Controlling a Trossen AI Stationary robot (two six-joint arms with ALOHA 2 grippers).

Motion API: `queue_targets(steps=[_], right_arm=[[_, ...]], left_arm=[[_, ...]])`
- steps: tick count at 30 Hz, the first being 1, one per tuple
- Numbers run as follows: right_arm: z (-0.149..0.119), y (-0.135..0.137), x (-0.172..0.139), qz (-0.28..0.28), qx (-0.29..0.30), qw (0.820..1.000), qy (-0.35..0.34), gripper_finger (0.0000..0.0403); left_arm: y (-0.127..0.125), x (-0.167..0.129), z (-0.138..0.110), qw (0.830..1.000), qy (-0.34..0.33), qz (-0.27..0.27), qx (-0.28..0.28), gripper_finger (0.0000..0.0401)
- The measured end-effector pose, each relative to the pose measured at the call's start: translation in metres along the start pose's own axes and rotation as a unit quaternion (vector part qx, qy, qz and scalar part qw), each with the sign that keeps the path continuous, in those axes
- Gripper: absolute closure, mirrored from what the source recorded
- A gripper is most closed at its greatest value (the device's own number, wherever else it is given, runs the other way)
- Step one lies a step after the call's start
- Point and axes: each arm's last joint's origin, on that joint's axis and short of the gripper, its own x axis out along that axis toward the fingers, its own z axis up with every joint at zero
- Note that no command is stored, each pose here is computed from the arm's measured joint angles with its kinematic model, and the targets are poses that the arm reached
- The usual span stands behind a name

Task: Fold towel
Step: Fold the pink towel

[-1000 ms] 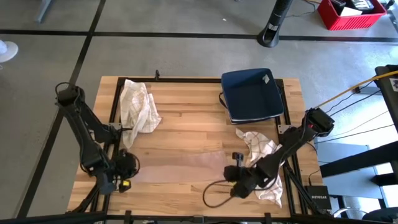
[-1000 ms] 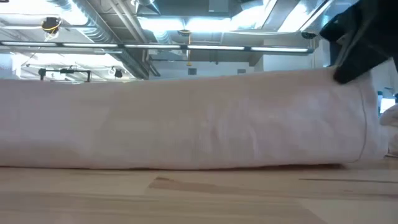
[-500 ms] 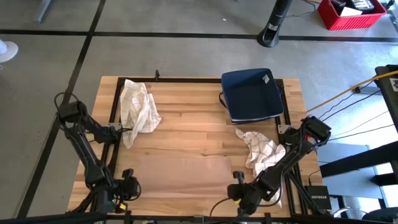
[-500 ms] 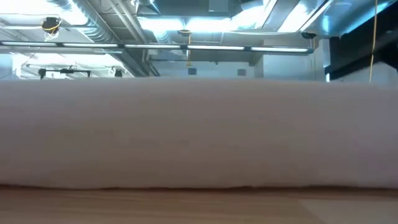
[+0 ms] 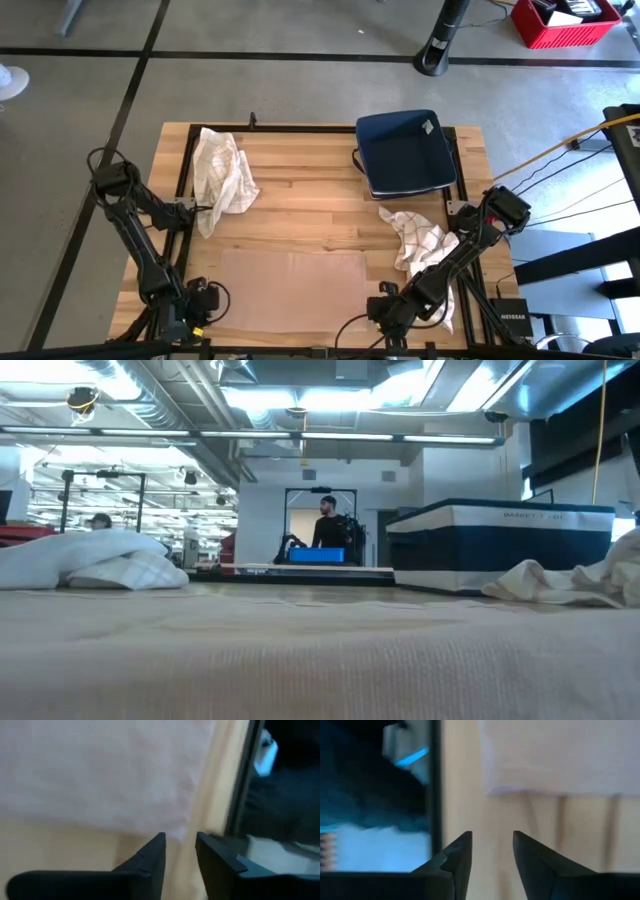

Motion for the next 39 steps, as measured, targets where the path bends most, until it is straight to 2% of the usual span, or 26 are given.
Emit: queue_targets(steps=[2, 5, 8, 10, 12, 14, 19, 21, 24, 28, 34, 39], right_arm=[[0.004, -0.003, -0.001, 0.014, 0.028, 0.999, 0.017, 0.0248], [0.011, -0.009, -0.001, 0.014, 0.044, 0.999, 0.016, 0.0247], [0.02, -0.016, -0.002, -0.001, 0.028, 1.0, -0.005, 0.0249], [0.027, -0.022, -0.003, -0.022, 0.01, 0.999, -0.029, 0.0249], [0.032, -0.029, -0.004, -0.052, -0.013, 0.997, -0.052, 0.0249], [0.037, -0.035, -0.005, -0.084, -0.028, 0.993, -0.073, 0.0249], [0.042, -0.047, -0.007, -0.183, -0.071, 0.973, -0.123, 0.0249], [0.041, -0.051, -0.008, -0.21, -0.075, 0.968, -0.116, 0.0249], [0.036, -0.054, -0.015, -0.232, -0.069, 0.965, -0.098, 0.0249], [0.034, -0.054, -0.035, -0.249, -0.058, 0.961, -0.107, 0.0249], [0.05, -0.068, -0.047, -0.261, -0.038, 0.956, -0.127, 0.0249], [0.058, -0.077, -0.042, -0.251, -0.002, 0.955, -0.156, 0.0249]], left_arm=[[-0.002, -0.007, 0.002, 0.999, 0.03, -0.018, -0.021, 0.0286], [-0.008, -0.02, 0.006, 0.998, 0.031, -0.047, -0.036, 0.0279], [-0.008, -0.036, 0.012, 0.998, -0.037, -0.053, -0.02, 0.0279], [-0.002, -0.042, 0.016, 0.992, -0.122, -0.017, 0.001, 0.0279], [0.007, -0.043, 0.022, 0.978, -0.204, 0.037, 0.014, 0.0278], [0.018, -0.04, 0.028, 0.967, -0.236, 0.089, 0.018, 0.0278], [0.05, -0.028, 0.044, 0.952, -0.235, 0.196, 0.005, 0.0278], [0.057, -0.026, 0.048, 0.95, -0.229, 0.211, -0.008, 0.0278], [0.062, -0.026, 0.051, 0.958, -0.183, 0.222, -0.01, 0.0278], [0.068, -0.033, 0.054, 0.959, -0.16, 0.235, -0.017, 0.0278], [0.082, -0.043, 0.068, 0.954, -0.133, 0.263, -0.047, 0.0278], [0.104, -0.037, 0.075, 0.95, -0.091, 0.277, -0.115, 0.0278]])
